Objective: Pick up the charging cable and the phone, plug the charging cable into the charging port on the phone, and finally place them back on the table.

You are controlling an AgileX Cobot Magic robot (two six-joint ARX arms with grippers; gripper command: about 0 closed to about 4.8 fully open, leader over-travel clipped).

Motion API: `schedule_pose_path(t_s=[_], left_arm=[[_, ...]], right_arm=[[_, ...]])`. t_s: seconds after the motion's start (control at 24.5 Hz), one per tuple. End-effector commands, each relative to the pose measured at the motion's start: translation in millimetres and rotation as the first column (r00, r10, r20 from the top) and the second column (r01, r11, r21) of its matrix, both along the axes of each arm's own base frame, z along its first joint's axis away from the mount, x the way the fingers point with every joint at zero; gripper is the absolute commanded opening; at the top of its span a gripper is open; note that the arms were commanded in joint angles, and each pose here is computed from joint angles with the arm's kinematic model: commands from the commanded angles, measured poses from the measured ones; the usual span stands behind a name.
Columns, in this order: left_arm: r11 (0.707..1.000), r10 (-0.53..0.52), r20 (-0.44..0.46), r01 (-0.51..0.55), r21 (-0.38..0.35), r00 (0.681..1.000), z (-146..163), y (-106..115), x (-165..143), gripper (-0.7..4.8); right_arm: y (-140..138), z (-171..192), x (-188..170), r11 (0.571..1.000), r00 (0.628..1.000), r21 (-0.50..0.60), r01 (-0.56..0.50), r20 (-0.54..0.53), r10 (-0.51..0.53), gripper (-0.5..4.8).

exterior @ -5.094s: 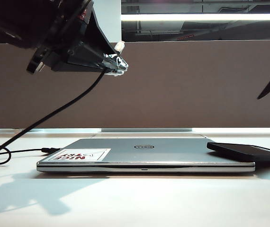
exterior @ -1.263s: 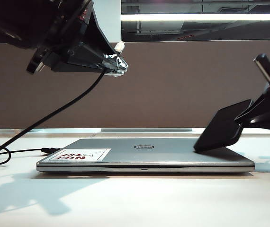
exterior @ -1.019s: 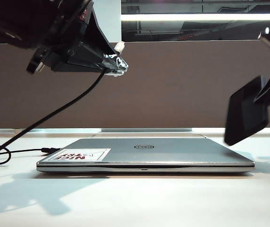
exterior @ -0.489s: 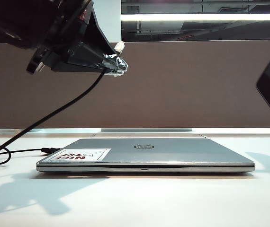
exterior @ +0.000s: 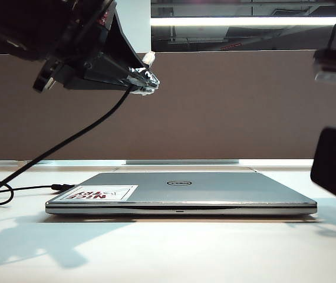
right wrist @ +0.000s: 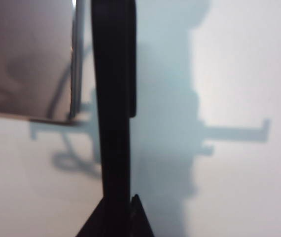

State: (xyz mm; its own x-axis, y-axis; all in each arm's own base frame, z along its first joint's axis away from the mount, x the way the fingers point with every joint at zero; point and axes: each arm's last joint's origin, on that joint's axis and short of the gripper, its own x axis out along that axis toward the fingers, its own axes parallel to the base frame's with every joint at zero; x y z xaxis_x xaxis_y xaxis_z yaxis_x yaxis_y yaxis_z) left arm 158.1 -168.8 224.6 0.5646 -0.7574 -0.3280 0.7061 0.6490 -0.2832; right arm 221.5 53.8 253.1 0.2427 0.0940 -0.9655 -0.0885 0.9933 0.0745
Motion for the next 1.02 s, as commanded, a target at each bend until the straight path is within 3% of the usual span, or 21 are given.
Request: schedule_pose_path(t_s=[0.04, 0.33, 0.45, 1.02], left_arm=[[1.000, 0.000, 0.012, 0.000, -0.012, 1.000, 2.9, 0.0, 0.2, -0.07], [1.000, 0.000, 0.012, 0.000, -0.012, 1.000, 2.9, 0.0, 0.2, -0.07], [1.000, 0.000, 0.012, 0.000, -0.012, 1.000, 2.9, 0.0, 0.2, -0.07], [1.000, 0.000, 0.012, 0.000, -0.011, 1.000, 2.8, 0.0, 0.2, -0.07]], right_arm=[[1.6, -4.5, 4.5, 1.000, 0.999, -0.024, -0.008, -0.034, 0.007, -0.07], [3.7, -17.5, 12.1, 0.999, 0.995, -0.034, -0.033, -0.095, 0.030, 0.01], [4.3, -19.6, 13.9, 0.999, 0.995, -0.035, -0.034, -0.099, 0.031, 0.87], [12.1, -49.0, 40.3, 0.997, 0.991, 0.007, -0.074, -0.108, 0.074, 0.85]])
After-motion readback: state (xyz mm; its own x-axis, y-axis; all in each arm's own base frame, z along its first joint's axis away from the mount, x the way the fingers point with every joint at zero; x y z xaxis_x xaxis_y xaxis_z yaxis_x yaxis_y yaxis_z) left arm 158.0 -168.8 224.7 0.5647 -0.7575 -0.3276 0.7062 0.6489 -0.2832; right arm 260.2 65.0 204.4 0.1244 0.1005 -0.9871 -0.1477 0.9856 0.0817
